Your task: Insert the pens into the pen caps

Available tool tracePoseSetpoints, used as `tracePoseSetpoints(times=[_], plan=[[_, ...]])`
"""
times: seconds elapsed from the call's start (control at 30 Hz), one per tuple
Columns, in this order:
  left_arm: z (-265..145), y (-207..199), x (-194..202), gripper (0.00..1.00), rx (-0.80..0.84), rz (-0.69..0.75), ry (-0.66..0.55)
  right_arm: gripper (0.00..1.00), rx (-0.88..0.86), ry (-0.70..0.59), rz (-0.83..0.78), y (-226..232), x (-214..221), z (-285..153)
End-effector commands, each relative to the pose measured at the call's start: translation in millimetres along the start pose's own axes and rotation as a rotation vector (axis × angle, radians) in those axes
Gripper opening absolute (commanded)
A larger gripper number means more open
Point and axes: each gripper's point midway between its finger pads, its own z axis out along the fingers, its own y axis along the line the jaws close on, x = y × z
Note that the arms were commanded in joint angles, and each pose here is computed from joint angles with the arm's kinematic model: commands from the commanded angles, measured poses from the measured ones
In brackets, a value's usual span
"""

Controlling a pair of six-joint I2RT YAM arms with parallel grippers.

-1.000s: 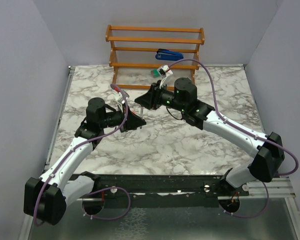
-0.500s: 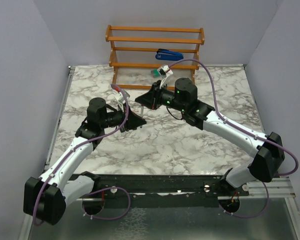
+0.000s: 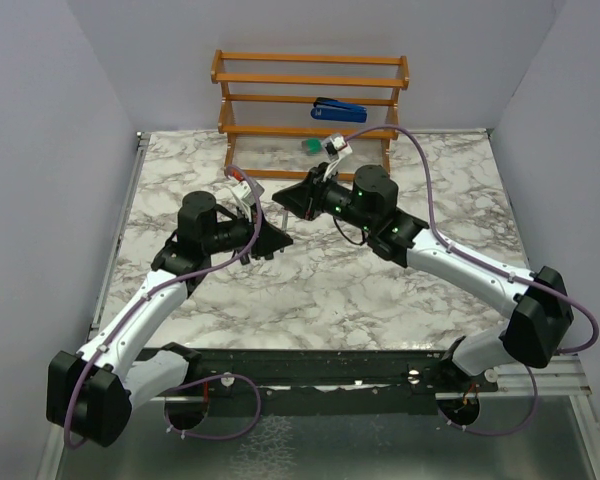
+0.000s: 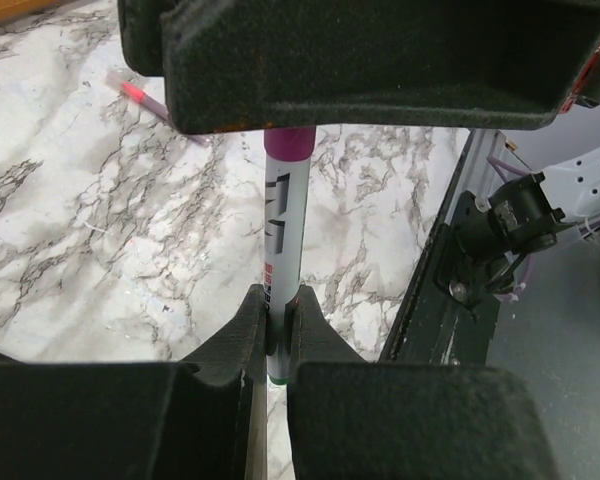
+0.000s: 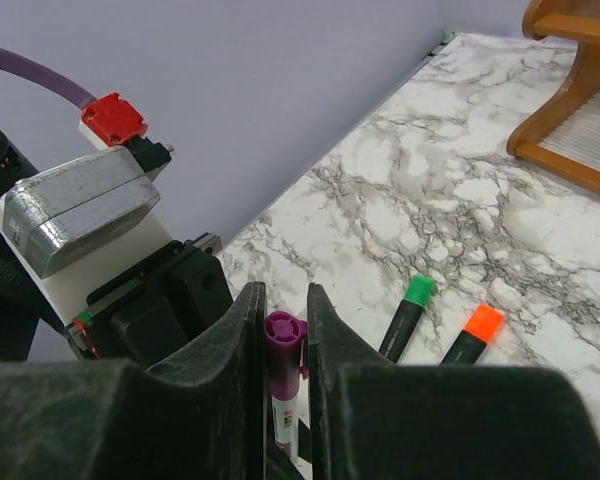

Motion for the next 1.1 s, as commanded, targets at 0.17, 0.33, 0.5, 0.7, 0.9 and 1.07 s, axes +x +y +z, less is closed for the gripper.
tracePoseSetpoints(times=[0.17, 0.33, 0.5, 0.7, 0.9, 1.07], plan=[[-13, 11, -105, 0.00, -0.170, 0.206, -0.326, 0.00, -0.063, 0.342, 0.085, 23, 120, -16], [-17, 11, -111, 0.00, -0.185, 0.224, -0.339, 0.00, -0.065, 0.376, 0.099, 24, 139, -17], [-20, 10, -117, 0.00, -0.189, 0.234, -0.352, 0.00, -0.069, 0.413, 0.098, 28, 156, -18], [-25, 9, -121, 0.00, -0.194, 0.246, -0.358, 0.00, -0.065, 0.442, 0.101, 26, 168, -21], [-31, 10, -125, 0.00, -0.205, 0.252, -0.366, 0.00, -0.059, 0.468, 0.095, 25, 176, -25], [-35, 11, -128, 0.00, -0.205, 0.250, -0.372, 0.00, -0.058, 0.489, 0.096, 25, 185, -27]])
